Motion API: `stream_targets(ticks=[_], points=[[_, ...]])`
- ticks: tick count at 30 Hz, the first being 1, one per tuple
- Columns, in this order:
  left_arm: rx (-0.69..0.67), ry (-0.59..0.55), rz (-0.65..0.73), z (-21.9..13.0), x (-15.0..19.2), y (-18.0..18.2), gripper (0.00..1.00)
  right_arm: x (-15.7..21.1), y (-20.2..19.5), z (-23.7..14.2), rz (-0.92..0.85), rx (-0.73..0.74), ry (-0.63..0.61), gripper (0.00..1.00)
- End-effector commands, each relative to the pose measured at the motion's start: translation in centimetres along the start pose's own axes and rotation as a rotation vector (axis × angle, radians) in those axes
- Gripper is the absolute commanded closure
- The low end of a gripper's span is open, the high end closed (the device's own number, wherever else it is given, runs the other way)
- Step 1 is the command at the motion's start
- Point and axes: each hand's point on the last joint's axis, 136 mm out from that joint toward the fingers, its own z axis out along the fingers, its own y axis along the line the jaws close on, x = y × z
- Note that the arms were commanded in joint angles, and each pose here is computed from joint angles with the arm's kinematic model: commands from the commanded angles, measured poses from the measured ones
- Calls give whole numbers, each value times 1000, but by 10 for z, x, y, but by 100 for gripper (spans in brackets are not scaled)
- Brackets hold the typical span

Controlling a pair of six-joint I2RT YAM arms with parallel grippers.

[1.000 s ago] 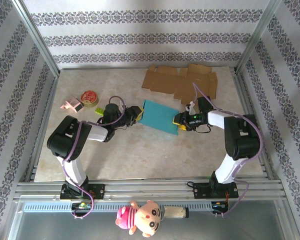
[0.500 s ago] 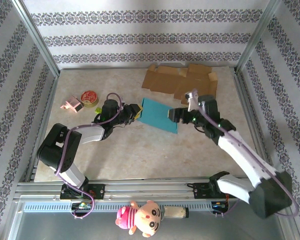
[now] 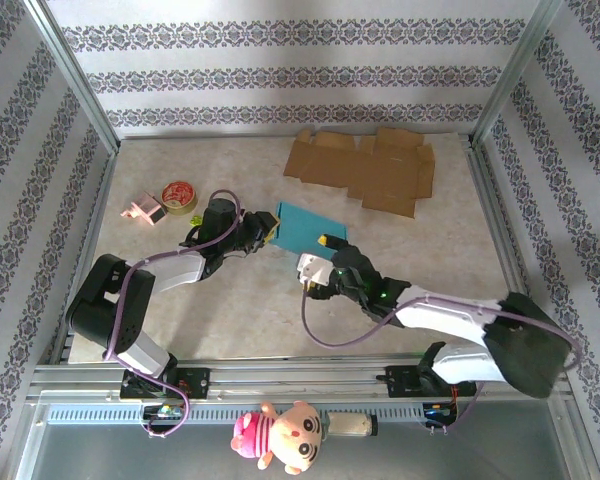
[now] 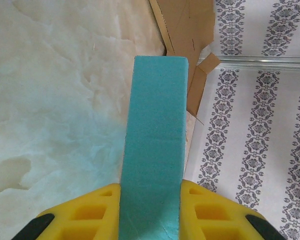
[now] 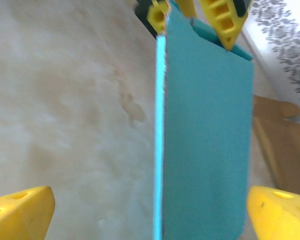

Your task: Fold the paper box

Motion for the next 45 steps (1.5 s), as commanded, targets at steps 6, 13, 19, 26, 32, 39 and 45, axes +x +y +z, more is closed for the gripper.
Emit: stream_targets(ticks=[6,13,19,26,32,39,45], points=[[2,11,1,-6,4,-12,78,-3,-31,41,-218,212,1,11],[-5,21,-13,-5,9,-9,71,-2,-34,62,-251,268,7,29],[10,24,-18,-4,12,-11,61,-3,-31,63,-246,263,0,58],[8,-47,82,-30,4,-39,36,-11,-37,49,-247,273,-10,67],[-168,-314,376,-119,-25,-69,9,-23,-34,11,-251,133,-6,69],[-256,-419,785,-201,-22,-99,0,-34,21,-73,-142,-662,209,68],[-297,-399,920,-230,-7,-88,0,-48,18,-56,-119,-850,413,68]])
